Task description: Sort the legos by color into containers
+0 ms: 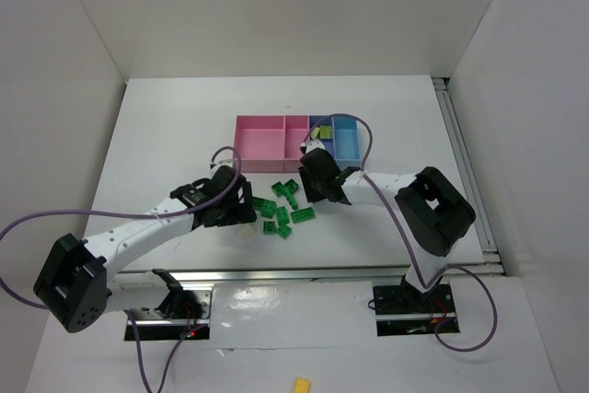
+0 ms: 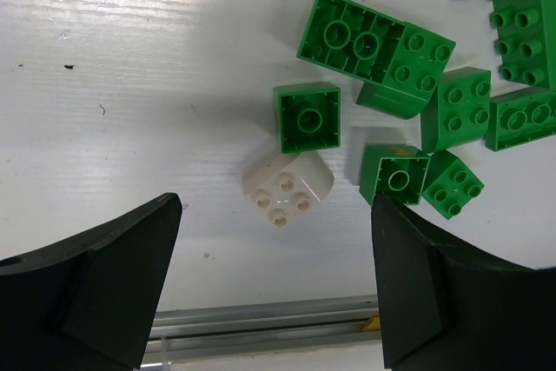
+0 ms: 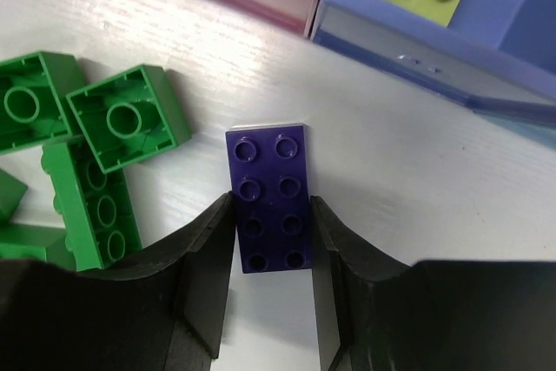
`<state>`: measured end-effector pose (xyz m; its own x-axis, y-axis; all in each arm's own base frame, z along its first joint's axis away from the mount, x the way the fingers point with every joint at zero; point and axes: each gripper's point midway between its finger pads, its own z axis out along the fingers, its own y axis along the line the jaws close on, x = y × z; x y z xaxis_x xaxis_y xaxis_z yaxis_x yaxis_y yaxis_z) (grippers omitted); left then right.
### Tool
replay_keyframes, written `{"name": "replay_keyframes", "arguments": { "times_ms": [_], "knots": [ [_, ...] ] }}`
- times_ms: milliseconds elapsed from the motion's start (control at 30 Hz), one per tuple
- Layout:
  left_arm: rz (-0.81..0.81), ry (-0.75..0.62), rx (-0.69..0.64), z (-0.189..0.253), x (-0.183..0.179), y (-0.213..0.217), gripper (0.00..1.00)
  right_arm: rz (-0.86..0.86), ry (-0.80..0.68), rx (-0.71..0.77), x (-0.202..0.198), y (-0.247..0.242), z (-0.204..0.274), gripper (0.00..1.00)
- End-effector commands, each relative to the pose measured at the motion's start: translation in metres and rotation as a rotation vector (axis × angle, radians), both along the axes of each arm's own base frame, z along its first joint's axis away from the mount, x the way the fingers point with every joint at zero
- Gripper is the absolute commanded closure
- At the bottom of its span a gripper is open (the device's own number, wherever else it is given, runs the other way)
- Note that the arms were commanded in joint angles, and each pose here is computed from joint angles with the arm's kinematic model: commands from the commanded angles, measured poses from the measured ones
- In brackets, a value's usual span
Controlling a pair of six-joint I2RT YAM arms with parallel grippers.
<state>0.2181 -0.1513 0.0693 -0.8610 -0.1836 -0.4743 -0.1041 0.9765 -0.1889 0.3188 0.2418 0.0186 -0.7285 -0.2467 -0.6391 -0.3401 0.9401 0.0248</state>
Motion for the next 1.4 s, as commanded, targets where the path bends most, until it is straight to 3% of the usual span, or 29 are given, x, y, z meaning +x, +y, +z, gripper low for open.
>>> {"name": "replay_keyframes", "arguments": {
  "times_ms": [0, 300, 500, 867, 933, 967, 1067, 1300, 1367],
  "knots": [
    [-0.003, -0.023, -0.023, 0.006, 0.006, -0.007, 0.07, 0.017, -0.057, 0.061, 0.001, 0.005, 0.029, 0.72],
    [-0.002, -0.041, -0.011, 0.009, 0.010, -0.005, 0.07, -0.073, -0.198, 0.092, -0.003, -0.022, 0.103, 0.72],
    [0.003, -0.046, -0.005, 0.013, 0.013, -0.006, 0.06, -0.200, -0.286, 0.109, 0.033, -0.043, 0.146, 0.72],
    [0.003, -0.046, -0.005, 0.013, 0.013, -0.006, 0.06, -0.407, -0.260, 0.065, 0.117, -0.101, 0.122, 0.69],
    [0.003, -0.046, -0.005, 0.013, 0.013, -0.006, 0.06, -0.411, -0.247, 0.062, 0.125, -0.101, 0.115, 0.60],
    [0.003, -0.039, 0.001, 0.012, 0.011, -0.005, 0.06, -0.411, -0.247, 0.062, 0.125, -0.101, 0.118, 0.40],
    [0.002, -0.028, 0.003, 0.011, 0.008, -0.005, 0.03, -0.406, -0.272, 0.072, 0.127, -0.100, 0.130, 0.22],
    [0.051, -0.044, 0.000, 0.010, 0.001, 0.005, 0.05, -0.330, -0.331, 0.144, 0.086, -0.079, 0.167, 0.22],
    [0.071, -0.030, -0.002, 0.008, -0.002, 0.007, 0.06, -0.310, -0.308, 0.155, 0.063, -0.069, 0.156, 0.22]
  ]
}}
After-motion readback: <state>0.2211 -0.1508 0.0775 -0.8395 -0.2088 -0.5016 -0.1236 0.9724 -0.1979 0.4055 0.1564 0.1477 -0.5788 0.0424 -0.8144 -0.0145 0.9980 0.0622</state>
